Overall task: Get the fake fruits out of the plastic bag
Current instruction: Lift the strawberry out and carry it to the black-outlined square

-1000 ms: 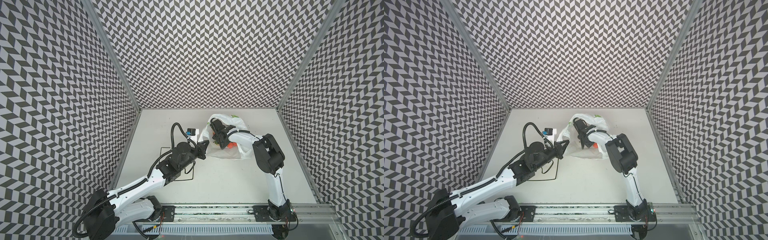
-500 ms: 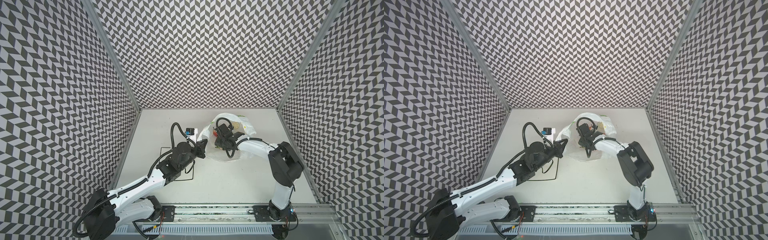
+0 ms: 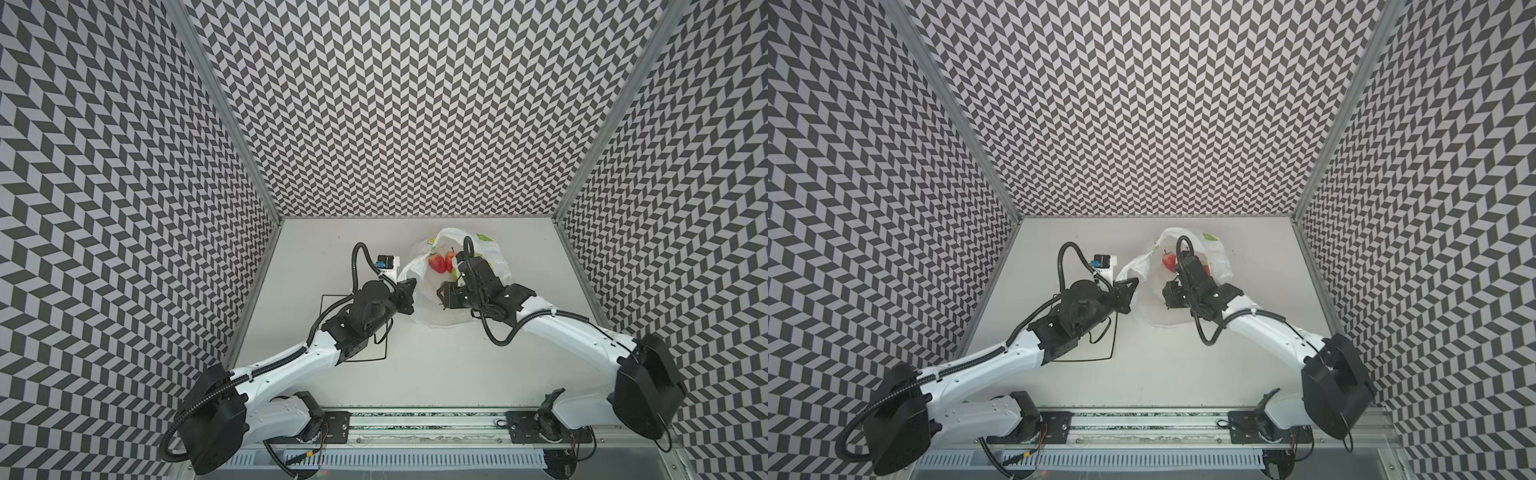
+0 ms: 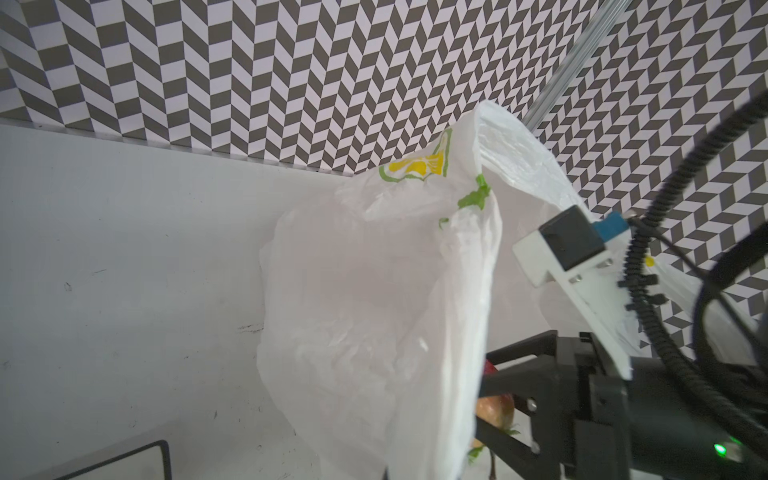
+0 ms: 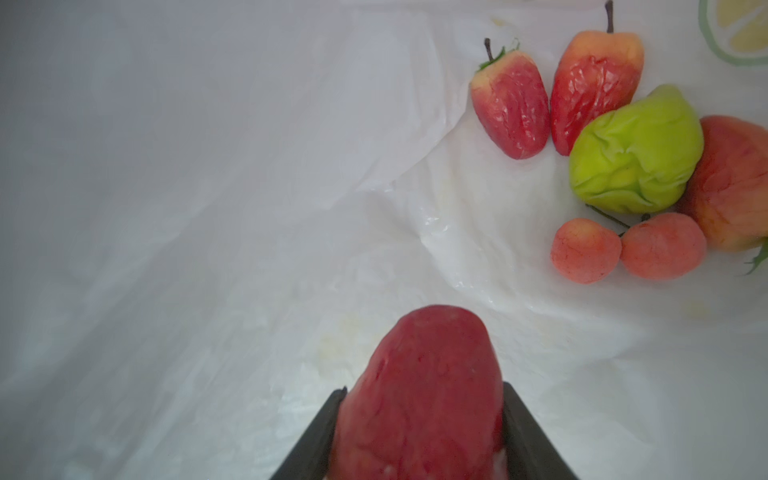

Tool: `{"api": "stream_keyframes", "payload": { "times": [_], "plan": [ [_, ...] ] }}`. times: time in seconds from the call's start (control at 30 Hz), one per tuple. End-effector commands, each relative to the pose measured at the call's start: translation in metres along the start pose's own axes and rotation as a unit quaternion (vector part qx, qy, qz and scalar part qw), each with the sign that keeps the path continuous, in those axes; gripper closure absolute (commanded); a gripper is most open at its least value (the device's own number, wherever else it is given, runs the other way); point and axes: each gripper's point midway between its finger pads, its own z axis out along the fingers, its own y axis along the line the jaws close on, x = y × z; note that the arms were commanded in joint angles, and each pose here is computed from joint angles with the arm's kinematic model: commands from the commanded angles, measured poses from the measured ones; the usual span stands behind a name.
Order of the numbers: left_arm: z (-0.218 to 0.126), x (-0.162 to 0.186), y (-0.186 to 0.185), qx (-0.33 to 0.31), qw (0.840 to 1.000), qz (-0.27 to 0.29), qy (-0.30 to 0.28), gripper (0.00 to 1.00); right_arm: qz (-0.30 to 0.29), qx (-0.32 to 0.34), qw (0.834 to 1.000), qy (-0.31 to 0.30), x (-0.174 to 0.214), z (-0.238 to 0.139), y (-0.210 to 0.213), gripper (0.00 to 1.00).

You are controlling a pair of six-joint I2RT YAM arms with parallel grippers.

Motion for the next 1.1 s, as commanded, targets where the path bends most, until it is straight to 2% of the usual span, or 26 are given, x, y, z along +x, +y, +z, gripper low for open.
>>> {"api": "stream_keyframes", "payload": {
  "times": [0.0,0.2,0.3,0.37,0.53,0.6,0.67,0.7,0.8,0.9,0.97,1.07],
  "plan": [
    [0.001,-0.019,-0.003,-0.002,1.0,-0.001,-0.026,1.0,-0.066,-0.06,0.996,-0.021,-0.006,-0.023,0.022,0.68],
    [0.001,-0.02,-0.002,-0.006,1.0,0.001,-0.025,1.0,-0.137,-0.149,0.979,0.002,0.017,-0.048,0.048,0.69],
    [-0.001,-0.023,-0.005,0.001,1.0,0.002,-0.029,0.93,-0.177,-0.188,0.966,0.004,0.029,-0.06,0.06,0.71],
    [-0.002,-0.025,-0.006,0.003,0.999,0.004,-0.032,0.8,-0.203,-0.204,0.958,-0.002,0.032,-0.07,0.067,0.71],
    [-0.015,-0.037,-0.011,0.01,0.999,0.01,-0.047,0.34,-0.261,-0.238,0.935,-0.04,0.03,-0.102,0.083,0.72],
    [-0.024,-0.045,-0.014,0.015,0.998,0.014,-0.055,0.22,-0.279,-0.248,0.926,-0.053,0.031,-0.113,0.087,0.72],
    [-0.036,-0.055,-0.022,0.031,0.997,0.021,-0.066,0.05,-0.3,-0.26,0.915,-0.064,0.034,-0.125,0.092,0.72],
    [-0.043,-0.062,-0.025,0.036,0.996,0.024,-0.072,0.01,-0.309,-0.263,0.911,-0.071,0.034,-0.132,0.095,0.72],
    [-0.067,-0.087,-0.029,0.029,0.994,0.027,-0.099,0.0,-0.336,-0.285,0.894,-0.084,0.037,-0.15,0.11,0.72],
    [-0.087,-0.115,-0.015,-0.016,0.992,0.014,-0.128,0.0,-0.368,-0.308,0.874,-0.081,0.049,-0.161,0.128,0.73],
    [-0.1,-0.135,0.01,-0.069,0.987,-0.016,-0.144,0.0,-0.394,-0.324,0.857,-0.071,0.064,-0.161,0.142,0.73],
    [-0.125,-0.162,0.054,-0.148,0.97,-0.07,-0.178,0.0,-0.43,-0.339,0.835,-0.052,0.091,-0.149,0.164,0.73]
  ]
}}
